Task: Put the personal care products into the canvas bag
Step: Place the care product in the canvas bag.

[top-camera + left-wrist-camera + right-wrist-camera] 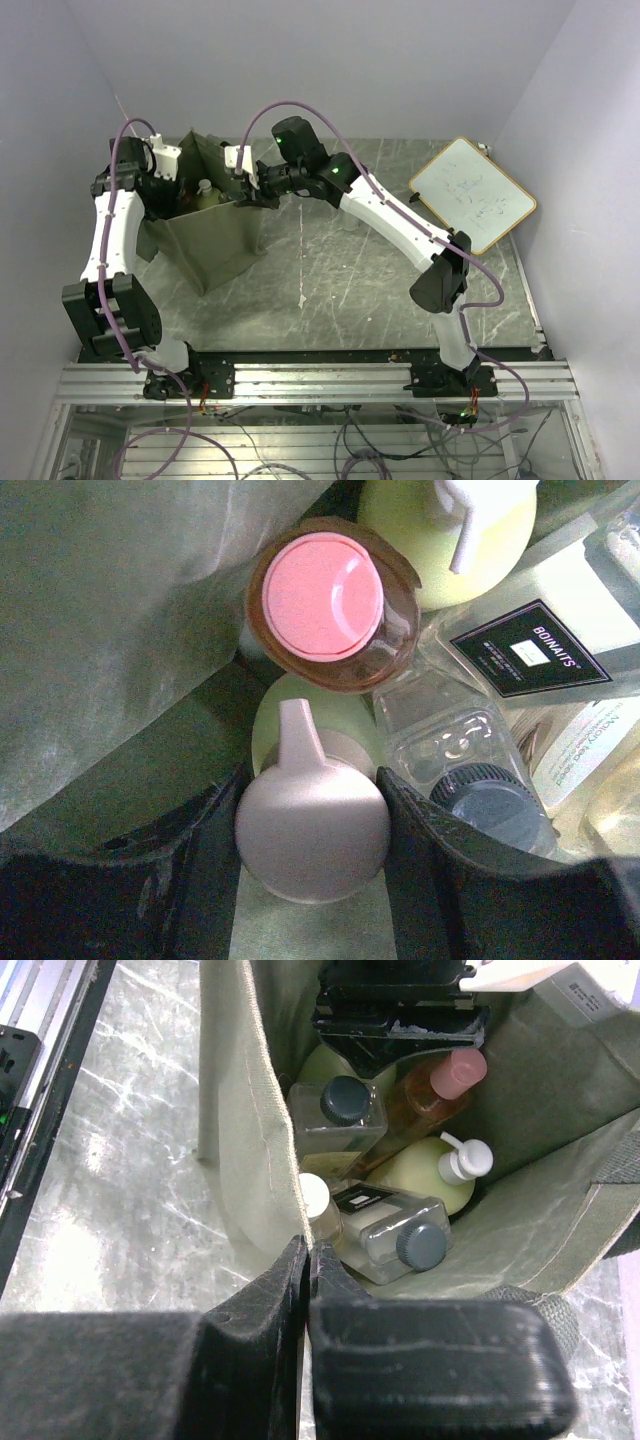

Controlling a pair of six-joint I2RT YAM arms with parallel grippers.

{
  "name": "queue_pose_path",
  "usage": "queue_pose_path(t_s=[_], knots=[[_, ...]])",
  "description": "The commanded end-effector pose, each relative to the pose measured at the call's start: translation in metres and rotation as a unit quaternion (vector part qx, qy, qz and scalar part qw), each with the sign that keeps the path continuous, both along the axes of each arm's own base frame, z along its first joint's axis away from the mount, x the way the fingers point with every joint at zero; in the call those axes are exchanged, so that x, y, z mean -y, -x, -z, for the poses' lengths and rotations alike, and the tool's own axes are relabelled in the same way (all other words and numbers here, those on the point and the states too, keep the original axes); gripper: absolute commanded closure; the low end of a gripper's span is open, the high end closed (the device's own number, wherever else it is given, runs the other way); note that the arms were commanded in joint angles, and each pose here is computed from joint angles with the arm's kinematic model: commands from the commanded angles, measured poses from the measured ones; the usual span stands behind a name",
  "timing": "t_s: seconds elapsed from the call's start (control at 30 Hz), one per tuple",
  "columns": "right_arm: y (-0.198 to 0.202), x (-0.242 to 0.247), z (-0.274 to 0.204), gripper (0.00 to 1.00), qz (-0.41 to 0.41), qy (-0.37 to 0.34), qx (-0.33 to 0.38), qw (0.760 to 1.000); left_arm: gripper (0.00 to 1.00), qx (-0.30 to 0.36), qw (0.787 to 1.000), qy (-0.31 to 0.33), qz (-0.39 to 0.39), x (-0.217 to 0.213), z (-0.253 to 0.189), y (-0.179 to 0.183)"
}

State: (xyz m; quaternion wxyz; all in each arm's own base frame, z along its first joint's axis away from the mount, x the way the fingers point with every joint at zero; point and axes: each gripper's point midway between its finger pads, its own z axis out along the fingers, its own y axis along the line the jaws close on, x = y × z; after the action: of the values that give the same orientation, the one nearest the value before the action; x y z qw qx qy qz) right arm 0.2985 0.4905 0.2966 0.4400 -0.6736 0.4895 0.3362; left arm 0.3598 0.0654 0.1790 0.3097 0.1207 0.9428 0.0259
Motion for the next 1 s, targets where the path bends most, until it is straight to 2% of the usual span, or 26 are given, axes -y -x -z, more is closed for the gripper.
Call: queue_pose_path(t_s=[0.0, 0.4, 0.77, 0.97], knots=[[0.012, 0.003, -0.028, 1.0, -0.012, -0.028, 0.019, 0.999, 0.85, 0.028, 0.999, -0.009, 0.025, -0.001, -0.002, -0.009], [0.016, 0.002, -0.007, 1.0, -0.017, -0.006, 0.02, 1.0, 0.71, 0.031, 0.999, -0.013, 0.032, 0.0, 0.012, -0.003], [0.017, 0.0, 0.002, 0.98, -0.017, 0.01, 0.034, 0.999, 0.52, 0.071, 0.997, -0.019, 0.025, -0.001, -0.021, -0.009], [0.018, 0.0, 0.001, 0.97, -0.017, 0.011, 0.037, 0.999, 0.46, 0.074, 0.997, -0.01, 0.02, 0.001, -0.021, -0.009]])
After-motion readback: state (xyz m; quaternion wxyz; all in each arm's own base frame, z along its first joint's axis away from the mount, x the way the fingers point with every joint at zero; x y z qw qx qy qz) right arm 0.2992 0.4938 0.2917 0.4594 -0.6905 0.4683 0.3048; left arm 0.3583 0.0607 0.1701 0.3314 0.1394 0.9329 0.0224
